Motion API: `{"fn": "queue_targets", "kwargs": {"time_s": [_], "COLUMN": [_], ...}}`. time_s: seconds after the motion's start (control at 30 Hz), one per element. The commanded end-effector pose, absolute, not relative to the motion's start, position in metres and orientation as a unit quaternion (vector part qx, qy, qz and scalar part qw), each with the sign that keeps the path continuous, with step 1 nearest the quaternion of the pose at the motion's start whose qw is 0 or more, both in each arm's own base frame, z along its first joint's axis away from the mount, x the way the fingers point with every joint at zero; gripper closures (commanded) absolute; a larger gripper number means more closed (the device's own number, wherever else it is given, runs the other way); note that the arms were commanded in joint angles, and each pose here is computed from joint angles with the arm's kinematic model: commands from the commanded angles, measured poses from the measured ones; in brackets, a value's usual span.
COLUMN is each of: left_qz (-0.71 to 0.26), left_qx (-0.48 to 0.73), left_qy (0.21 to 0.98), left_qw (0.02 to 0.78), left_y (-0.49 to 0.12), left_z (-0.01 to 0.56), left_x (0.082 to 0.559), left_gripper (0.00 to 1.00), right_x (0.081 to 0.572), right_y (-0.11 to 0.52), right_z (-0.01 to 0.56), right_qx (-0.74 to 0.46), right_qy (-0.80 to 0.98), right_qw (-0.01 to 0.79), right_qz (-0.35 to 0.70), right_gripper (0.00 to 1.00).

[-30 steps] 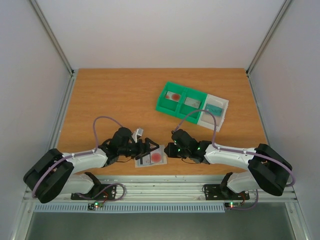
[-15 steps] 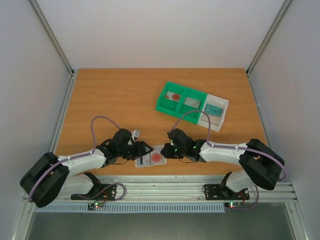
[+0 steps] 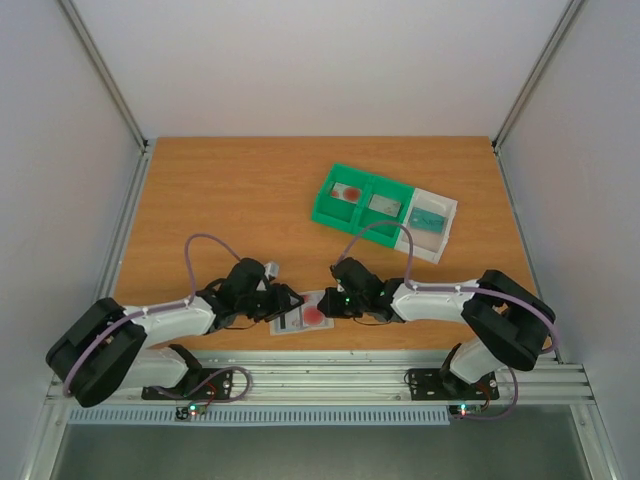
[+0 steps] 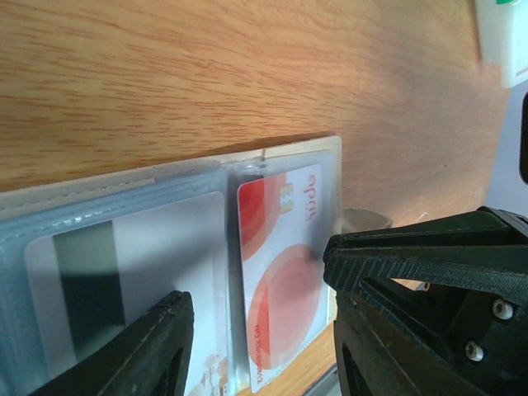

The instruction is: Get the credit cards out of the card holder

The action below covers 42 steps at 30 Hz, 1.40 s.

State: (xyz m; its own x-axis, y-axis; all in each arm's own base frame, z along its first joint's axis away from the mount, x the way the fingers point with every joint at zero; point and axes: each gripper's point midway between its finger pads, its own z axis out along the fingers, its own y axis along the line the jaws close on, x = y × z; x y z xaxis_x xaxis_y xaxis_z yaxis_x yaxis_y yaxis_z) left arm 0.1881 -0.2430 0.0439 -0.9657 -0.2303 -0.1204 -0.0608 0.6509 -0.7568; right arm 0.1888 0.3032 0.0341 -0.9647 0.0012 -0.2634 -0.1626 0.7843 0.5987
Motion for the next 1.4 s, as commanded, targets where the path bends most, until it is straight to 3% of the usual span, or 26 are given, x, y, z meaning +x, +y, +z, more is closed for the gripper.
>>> {"fn": "queue_targets", "kwargs": {"time_s": [0.0, 0.57, 0.87, 1.37], "left_qz": [-0.414, -0.422, -0.406, -0.403], "left_qx": [-0.082, -0.101, -0.105, -0.114], "left_qy": [0.900, 0.896, 0.902, 0.903], "left_qw": [0.109, 0.091, 0.098, 0.093], "left_y": [-0.247, -0.253, -0.245, -0.239], "left_z": [0.040, 0.025, 0.028, 0.022], "left_x": [0.193, 0.196, 0.193, 0.186], "left_gripper": [0.53, 0.61, 0.57, 0.52], "right_x": [0.192, 0.177, 0.183, 0.174], "right_y": [0.306, 0.288, 0.291, 0.285], "right_z": [0.031, 0.001, 0.025, 0.008], "right_qx": [-0.043, -0.016, -0.025, -0.018], "right_qy": [0.935, 0.947, 0.943, 0.951], "right_qw": [0.129, 0.107, 0.126, 0.096], "right_qz": [0.326, 0.303, 0.308, 0.292], "right_gripper": [0.87, 0.88, 0.87, 0.88]}}
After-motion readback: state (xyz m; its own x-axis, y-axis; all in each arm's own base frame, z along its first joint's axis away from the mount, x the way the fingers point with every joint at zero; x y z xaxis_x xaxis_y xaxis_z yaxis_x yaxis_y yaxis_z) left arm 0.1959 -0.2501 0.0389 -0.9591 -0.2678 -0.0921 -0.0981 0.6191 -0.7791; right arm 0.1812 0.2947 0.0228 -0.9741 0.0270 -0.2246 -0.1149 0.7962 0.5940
